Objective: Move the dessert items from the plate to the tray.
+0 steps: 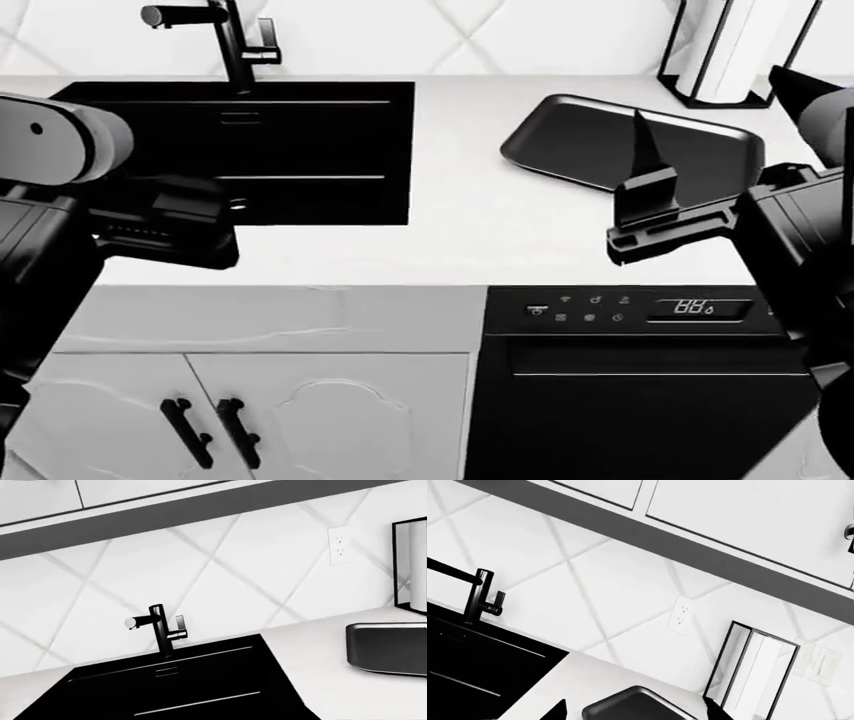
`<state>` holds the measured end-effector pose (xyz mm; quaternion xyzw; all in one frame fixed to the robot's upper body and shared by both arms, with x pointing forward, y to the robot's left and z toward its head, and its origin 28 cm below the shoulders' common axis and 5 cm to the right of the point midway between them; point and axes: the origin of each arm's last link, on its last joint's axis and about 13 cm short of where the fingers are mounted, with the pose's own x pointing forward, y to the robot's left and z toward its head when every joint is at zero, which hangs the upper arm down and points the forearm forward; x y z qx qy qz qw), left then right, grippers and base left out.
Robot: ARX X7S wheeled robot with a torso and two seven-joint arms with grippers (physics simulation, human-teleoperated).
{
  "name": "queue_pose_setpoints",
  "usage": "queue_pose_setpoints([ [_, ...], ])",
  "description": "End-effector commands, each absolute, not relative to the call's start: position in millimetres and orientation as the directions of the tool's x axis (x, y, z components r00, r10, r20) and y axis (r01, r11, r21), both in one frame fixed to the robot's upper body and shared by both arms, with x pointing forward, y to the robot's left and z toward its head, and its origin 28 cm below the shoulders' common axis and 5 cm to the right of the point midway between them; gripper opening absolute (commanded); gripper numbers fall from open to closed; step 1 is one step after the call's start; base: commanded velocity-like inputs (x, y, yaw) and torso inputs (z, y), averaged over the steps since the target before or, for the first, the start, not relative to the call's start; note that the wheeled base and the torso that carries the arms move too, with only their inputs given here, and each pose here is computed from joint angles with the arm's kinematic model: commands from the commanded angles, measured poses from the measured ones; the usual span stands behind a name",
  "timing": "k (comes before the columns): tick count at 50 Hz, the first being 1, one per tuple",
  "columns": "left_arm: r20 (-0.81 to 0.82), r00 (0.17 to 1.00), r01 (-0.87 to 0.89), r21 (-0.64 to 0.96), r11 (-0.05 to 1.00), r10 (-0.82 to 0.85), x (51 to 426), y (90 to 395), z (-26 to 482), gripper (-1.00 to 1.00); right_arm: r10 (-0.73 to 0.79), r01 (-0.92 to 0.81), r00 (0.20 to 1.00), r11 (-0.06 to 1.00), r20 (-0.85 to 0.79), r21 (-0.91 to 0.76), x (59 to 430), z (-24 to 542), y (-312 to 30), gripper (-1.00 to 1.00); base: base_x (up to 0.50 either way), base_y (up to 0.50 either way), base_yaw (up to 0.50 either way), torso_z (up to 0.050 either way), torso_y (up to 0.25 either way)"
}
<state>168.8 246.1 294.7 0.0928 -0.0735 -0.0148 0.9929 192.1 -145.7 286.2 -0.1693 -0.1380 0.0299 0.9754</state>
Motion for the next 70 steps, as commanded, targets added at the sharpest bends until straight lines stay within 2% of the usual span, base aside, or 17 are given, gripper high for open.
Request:
queue_pose_setpoints([
  [1,0.134,0.99,0.011,0.178,0.984,-0.035,168.3,248.3,296.9,1.0,0.102,-0.019,0.963,0.95,0.251,-0.313,191.5,291.5,-147.1,1.0,0.07,0.5,0.0,0.0,0.0],
  [70,0.144,0.989,-0.007,0.188,0.982,-0.021,165.8,248.4,298.1,1.0,0.117,-0.039,0.962,0.952,0.245,-0.303,193.7,285.1,-144.3,1.0,0.09,0.5,0.0,0.0,0.0],
])
